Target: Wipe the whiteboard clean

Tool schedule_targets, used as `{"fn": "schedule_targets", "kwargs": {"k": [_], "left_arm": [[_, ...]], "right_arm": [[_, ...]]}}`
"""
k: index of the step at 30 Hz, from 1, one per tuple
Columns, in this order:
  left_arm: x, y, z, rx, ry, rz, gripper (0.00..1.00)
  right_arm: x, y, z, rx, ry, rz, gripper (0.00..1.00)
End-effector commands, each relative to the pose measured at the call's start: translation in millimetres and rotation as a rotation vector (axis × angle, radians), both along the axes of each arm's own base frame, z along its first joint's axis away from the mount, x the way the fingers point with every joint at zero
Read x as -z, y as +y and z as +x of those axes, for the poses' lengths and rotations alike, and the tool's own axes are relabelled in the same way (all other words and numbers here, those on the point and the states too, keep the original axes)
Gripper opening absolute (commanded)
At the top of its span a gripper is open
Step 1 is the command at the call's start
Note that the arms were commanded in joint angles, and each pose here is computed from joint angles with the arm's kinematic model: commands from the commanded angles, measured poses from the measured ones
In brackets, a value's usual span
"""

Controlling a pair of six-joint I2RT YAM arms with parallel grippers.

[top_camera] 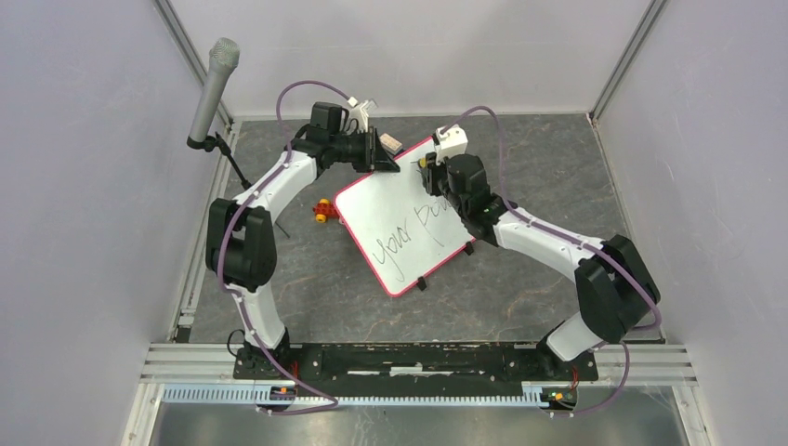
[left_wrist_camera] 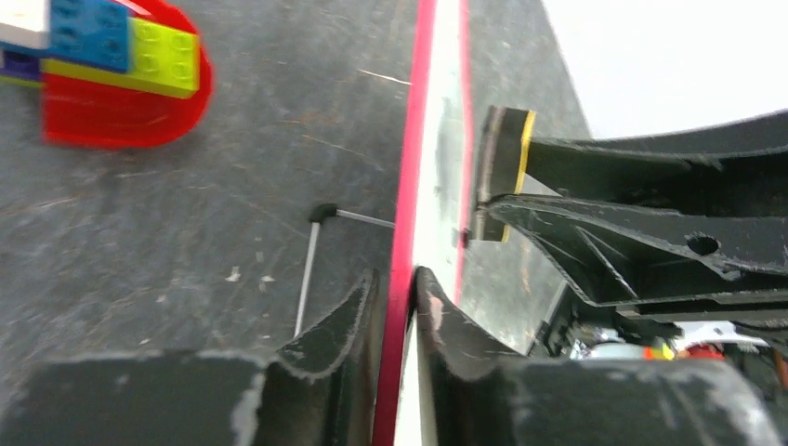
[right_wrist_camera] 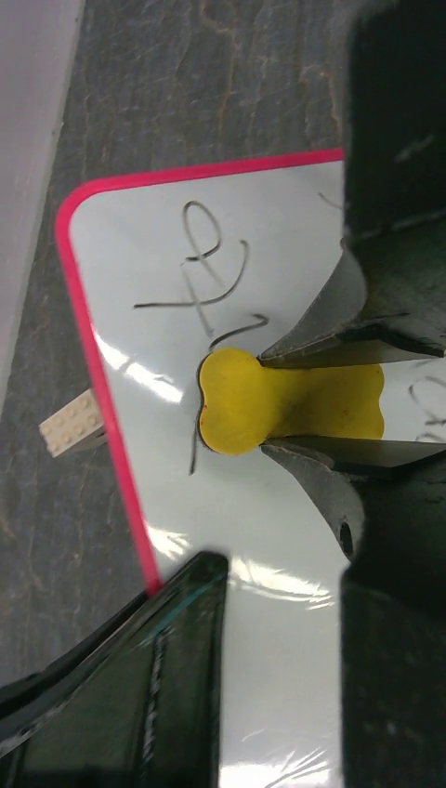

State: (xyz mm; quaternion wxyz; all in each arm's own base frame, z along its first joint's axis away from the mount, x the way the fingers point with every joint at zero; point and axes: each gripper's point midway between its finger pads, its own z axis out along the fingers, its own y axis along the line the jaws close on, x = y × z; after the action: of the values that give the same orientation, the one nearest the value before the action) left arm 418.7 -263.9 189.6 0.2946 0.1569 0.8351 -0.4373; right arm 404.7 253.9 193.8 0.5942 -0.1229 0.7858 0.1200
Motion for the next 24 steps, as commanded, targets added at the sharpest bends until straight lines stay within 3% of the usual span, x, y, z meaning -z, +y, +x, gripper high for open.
{"fn": "schedule_targets", "kwargs": {"k": [1, 8, 19, 24], "left_arm": [[4, 2, 5, 0.021, -0.071, 0.029, 0.15], [-1, 13, 3, 0.055, -0.228, 0.116, 0.02], [-1, 20, -4, 0.098, -0.415, 0.212, 0.02], [2, 23, -6, 0.117, -0.434, 0.233, 0.02]], "right_arm": [[-33, 31, 10, -0.078, -0.042, 0.089, 0.27], [-19, 48, 21, -0.105, 0.005, 0.115, 0.27], [54, -44, 6, 0.106, 0.123, 0.028, 0.27], [51, -46, -4, 0.087, 0.116, -0.001, 0.27]]}}
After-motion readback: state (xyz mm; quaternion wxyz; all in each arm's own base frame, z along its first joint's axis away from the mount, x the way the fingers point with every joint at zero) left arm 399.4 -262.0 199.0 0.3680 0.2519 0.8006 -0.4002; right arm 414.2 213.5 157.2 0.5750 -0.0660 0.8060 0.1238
